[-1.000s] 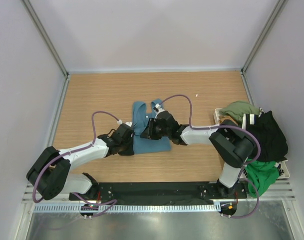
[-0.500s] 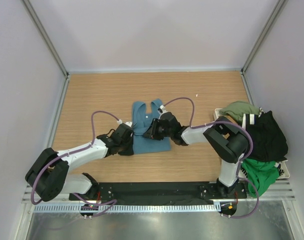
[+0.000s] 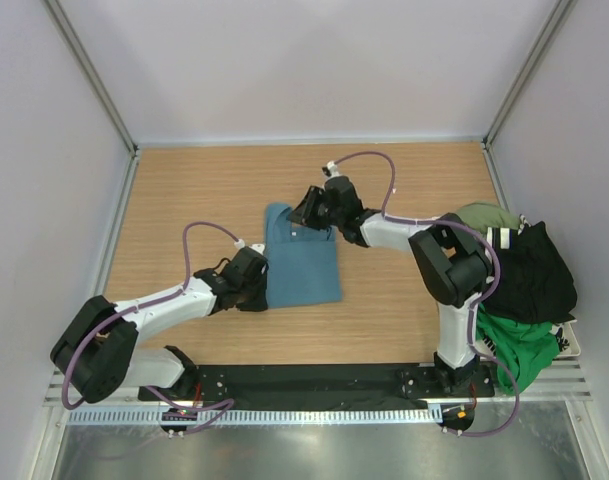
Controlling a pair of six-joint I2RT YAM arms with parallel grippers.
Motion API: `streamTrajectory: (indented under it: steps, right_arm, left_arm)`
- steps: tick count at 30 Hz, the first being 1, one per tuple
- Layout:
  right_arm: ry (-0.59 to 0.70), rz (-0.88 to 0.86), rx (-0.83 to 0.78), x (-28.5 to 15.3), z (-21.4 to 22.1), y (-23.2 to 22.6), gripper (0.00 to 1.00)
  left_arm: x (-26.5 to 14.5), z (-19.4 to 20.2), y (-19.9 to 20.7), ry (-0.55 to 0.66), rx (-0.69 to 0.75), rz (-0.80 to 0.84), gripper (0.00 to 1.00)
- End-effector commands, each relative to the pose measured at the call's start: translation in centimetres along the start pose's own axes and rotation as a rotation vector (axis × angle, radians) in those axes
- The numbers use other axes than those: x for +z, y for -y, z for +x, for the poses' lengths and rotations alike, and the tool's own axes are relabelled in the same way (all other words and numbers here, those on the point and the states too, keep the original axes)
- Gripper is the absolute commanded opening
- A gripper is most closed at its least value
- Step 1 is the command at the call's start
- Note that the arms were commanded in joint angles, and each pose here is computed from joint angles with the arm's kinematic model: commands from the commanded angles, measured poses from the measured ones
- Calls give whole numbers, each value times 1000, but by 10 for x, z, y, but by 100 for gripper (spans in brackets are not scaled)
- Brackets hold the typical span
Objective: Fold and stack the tank tops
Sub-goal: Fold the tank top
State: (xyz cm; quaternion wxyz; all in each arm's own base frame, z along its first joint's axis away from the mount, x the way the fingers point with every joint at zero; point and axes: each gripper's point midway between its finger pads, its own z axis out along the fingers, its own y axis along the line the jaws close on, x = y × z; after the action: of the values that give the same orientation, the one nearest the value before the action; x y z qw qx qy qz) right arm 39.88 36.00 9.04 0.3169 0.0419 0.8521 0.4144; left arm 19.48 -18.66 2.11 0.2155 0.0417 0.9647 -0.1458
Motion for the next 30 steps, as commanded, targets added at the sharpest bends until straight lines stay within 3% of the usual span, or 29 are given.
streamTrajectory:
  steps: [1,7,10,12,14,17,23,30]
  right_arm:
    - [20,-28,-63,4,-28,-20,28]
    - [36,62,-156,-38,-36,-21,52]
    - [15,165,-182,-70,-24,-2,60]
    - [-21,239,-180,-88,-5,19,63]
    - [-60,284,-195,-110,12,33,64]
    - [-88,327,-230,-135,30,41,64]
    - [-199,384,-261,-173,92,68,62]
    - [-230,357,-318,-190,113,76,57]
  left_arm:
    - [-2,1,-1,-2,10,4,0]
    - [-7,-1,-2,18,-14,1,5]
    - [-12,-4,1,34,-22,16,11]
    - [-13,-3,0,42,-27,18,23]
    - [-17,-5,-1,61,-40,18,33]
    - [-23,-6,0,77,-58,28,40]
    - [-31,-4,9,73,-87,85,45]
    - [-21,4,10,42,-76,97,43]
